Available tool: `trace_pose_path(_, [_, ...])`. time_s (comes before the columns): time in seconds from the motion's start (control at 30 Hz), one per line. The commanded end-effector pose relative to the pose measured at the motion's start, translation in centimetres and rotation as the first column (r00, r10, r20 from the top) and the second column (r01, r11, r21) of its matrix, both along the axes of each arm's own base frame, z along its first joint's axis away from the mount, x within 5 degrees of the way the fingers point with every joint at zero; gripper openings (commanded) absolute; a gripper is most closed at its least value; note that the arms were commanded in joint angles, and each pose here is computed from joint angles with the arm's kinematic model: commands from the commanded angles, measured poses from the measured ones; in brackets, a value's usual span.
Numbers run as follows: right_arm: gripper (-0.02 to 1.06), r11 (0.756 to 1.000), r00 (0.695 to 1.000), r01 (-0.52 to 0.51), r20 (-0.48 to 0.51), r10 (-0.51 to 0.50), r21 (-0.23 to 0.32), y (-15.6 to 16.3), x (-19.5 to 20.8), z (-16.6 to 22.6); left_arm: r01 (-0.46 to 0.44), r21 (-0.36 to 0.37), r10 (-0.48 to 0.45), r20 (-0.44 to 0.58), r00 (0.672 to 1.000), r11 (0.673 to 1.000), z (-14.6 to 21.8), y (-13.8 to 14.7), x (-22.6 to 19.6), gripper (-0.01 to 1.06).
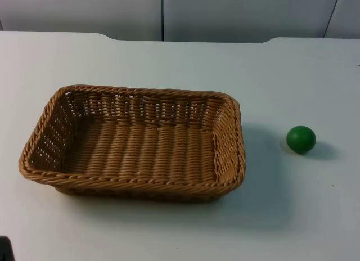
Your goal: Pick up the basket with the left hand and place the ball into the basket with the right hand.
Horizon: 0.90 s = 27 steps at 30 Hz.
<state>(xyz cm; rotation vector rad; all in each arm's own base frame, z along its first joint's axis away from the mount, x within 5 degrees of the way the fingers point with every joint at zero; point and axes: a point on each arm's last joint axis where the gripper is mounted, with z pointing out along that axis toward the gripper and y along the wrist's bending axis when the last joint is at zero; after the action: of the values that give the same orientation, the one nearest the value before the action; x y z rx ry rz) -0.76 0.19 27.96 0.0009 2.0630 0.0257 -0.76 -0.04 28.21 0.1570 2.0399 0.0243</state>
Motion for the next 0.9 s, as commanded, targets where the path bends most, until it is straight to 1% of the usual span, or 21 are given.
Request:
trace_pose_path(0.0, [0.0,1.0,1.0,0.006,0.006,-0.006,0.004,0.0,0.0,0.0,0.008,-0.018,-0.008,0.02,1.0,1.0,0.1,-0.1,0.0,0.0])
trace_pose_path(0.07, [0.0,1.0,1.0,0.006,0.006,-0.006,0.004,0.0,0.0,0.0,0.033,-0.054,-0.032,0.018,0.999,0.998,0.1,-0.4,0.0,0.0])
trace_pose_path(0.1, [0.0,1.0,1.0,0.006,0.006,-0.006,0.004,0.0,0.0,0.0,0.033,-0.054,-0.032,0.018,0.999,0.998,0.1,-0.4,0.0,0.0])
trace_pose_path(0.17, [0.0,1.0,1.0,0.006,0.006,-0.006,0.004,0.0,0.0,0.0,0.073,-0.117,-0.073,0.006,0.997,0.99,0.2,-1.0,0.1,0.0])
trace_pose_path(0.2, [0.0,1.0,1.0,0.006,0.006,-0.006,0.004,0.0,0.0,0.0,0.091,-0.158,-0.099,-0.044,0.994,0.983,0.4,-1.5,0.9,0.0])
trace_pose_path(0.27, [0.0,1.0,1.0,0.006,0.006,-0.006,0.004,0.0,0.0,0.0,0.094,-0.184,-0.115,-0.102,0.988,0.978,0.6,-1.7,1.8,0.0])
trace_pose_path(0.3, [0.0,1.0,1.0,0.006,0.006,-0.006,0.004,0.0,0.0,0.0,0.094,-0.184,-0.115,-0.102,0.988,0.978,0.6,-1.7,1.8,0.0])
trace_pose_path(0.33, [0.0,1.0,1.0,0.006,0.006,-0.006,0.004,0.0,0.0,0.0,0.092,-0.2,-0.123,-0.148,0.981,0.975,0.9,-1.9,2.7,0.0])
trace_pose_path(0.4, [0.0,1.0,1.0,0.006,0.006,-0.006,0.004,0.0,0.0,0.0,0.079,-0.231,-0.139,-0.258,0.956,0.97,1.8,-2.3,5.3,0.0])
trace_pose_path(0.43, [0.0,1.0,1.0,0.006,0.006,-0.006,0.004,0.0,0.0,0.0,0.073,-0.238,-0.142,-0.286,0.948,0.968,1.8,-2.3,5.9,0.0])
trace_pose_path(0.47, [0.0,1.0,1.0,0.006,0.006,-0.006,0.004,0.0,0.0,0.0,0.064,-0.251,-0.148,-0.332,0.932,0.966,2.0,-2.5,7.2,0.0])
trace_pose_path(0.5, [0.0,1.0,1.0,0.006,0.006,-0.006,0.004,0.0,0.0,0.0,0.064,-0.251,-0.148,-0.332,0.932,0.966,2.0,-2.5,7.2,0.0])
trace_pose_path(0.53, [0.0,1.0,1.0,0.006,0.006,-0.006,0.004,0.0,0.0,0.0,0.06,-0.259,-0.156,-0.365,0.918,0.964,2.1,-2.7,8.3,0.0])
trace_pose_path(0.57, [0.0,1.0,1.0,0.006,0.006,-0.006,0.004,0.0,0.0,0.0,0.064,-0.265,-0.177,-0.427,0.887,0.962,2.0,-2.9,10.3,0.0])
trace_pose_path(0.6, [0.0,1.0,1.0,0.006,0.006,-0.006,0.004,0.0,0.0,0.0,0.065,-0.27,-0.189,-0.461,0.867,0.961,1.8,-3.1,11.7,0.0])
trace_pose_path(0.63, [0.0,1.0,1.0,0.006,0.006,-0.006,0.004,0.0,0.0,0.0,0.067,-0.275,-0.197,-0.479,0.856,0.959,1.7,-3.2,12.8,0.0])
trace_pose_path(0.67, [0.0,1.0,1.0,0.006,0.006,-0.006,0.004,0.0,0.0,0.0,0.067,-0.275,-0.197,-0.479,0.856,0.959,1.7,-3.2,12.8,0.0])
trace_pose_path(0.77, [0.0,1.0,1.0,0.006,0.006,-0.006,0.004,0.0,0.0,0.0,0.074,-0.318,-0.245,-0.539,0.806,0.945,0.4,-3.9,16.7,0.0])
trace_pose_path(0.83, [0.0,1.0,1.0,0.006,0.006,-0.006,0.004,0.0,0.0,0.0,0.087,-0.342,-0.278,-0.56,0.781,0.936,-0.7,-4.3,18.8,0.0])
trace_pose_path(0.87, [0.0,1.0,1.0,0.006,0.006,-0.006,0.004,0.0,0.0,0.0,0.087,-0.342,-0.278,-0.56,0.781,0.936,-0.7,-4.3,18.8,0.0])
